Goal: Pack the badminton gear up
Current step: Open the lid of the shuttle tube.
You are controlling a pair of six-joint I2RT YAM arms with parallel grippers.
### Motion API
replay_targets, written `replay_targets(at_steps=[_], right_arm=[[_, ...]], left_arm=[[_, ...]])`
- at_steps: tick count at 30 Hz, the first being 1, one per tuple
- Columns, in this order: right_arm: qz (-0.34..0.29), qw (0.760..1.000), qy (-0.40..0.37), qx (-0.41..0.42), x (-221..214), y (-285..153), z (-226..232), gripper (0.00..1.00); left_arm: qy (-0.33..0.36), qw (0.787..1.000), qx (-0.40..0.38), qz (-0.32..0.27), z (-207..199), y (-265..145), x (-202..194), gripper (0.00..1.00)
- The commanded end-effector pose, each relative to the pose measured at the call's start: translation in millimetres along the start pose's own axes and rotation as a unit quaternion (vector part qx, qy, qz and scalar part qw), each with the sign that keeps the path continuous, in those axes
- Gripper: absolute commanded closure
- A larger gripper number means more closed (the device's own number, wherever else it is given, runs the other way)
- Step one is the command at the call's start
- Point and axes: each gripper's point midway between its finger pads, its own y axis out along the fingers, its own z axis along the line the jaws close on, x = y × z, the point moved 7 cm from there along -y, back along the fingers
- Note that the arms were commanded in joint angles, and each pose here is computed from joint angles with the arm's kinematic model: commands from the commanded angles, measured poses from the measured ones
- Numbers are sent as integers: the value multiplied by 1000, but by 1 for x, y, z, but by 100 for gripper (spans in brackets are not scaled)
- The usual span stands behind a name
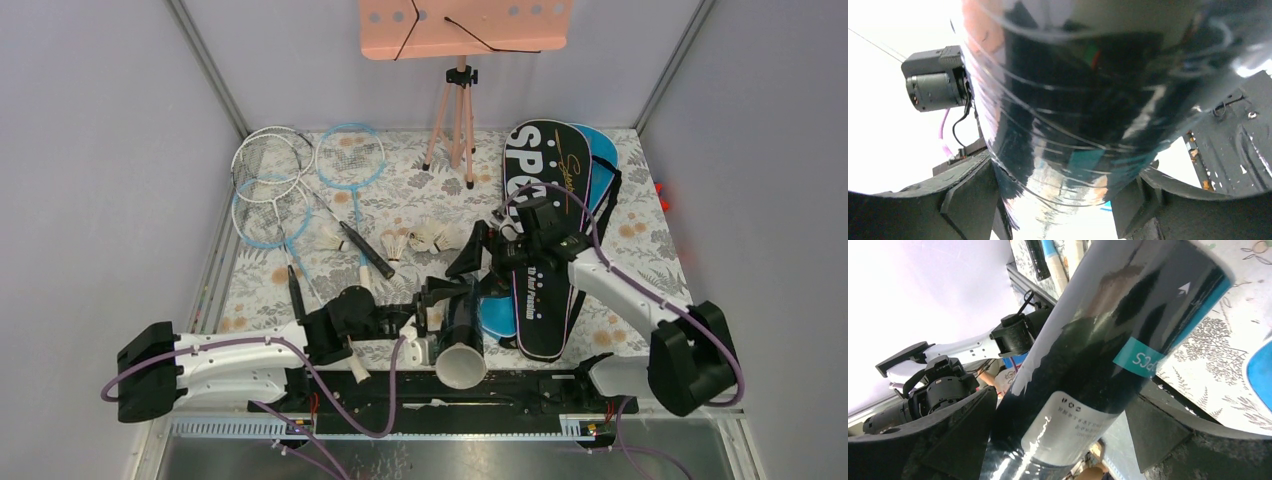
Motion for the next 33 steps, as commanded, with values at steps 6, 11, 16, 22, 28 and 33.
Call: replay_targets(at_steps=[6, 11, 16, 22, 28, 33], right_arm=[[-211, 968, -88, -103, 5, -59, -18, 0], [-255, 952, -99, -141, 3, -67, -33, 0], [-359, 901, -202, -138, 9, -92, -23, 0], [-417, 851, -315, -52, -6, -116, 11, 0], [-388, 822, -416, 26, -42, -138, 48, 0], [-337, 805, -478, 102, -65, -147, 76, 1]], left_arm=[[-85, 974, 208, -28, 45, -27, 21, 81], [-111, 956, 269, -22, 58, -35, 23, 82], [-130, 942, 309, 34, 68, -39, 16, 82], [-171, 937, 282, 117, 56, -39, 0, 83], [-220, 932, 237, 167, 37, -35, -13, 83], [-230, 929, 215, 194, 28, -27, -24, 82]])
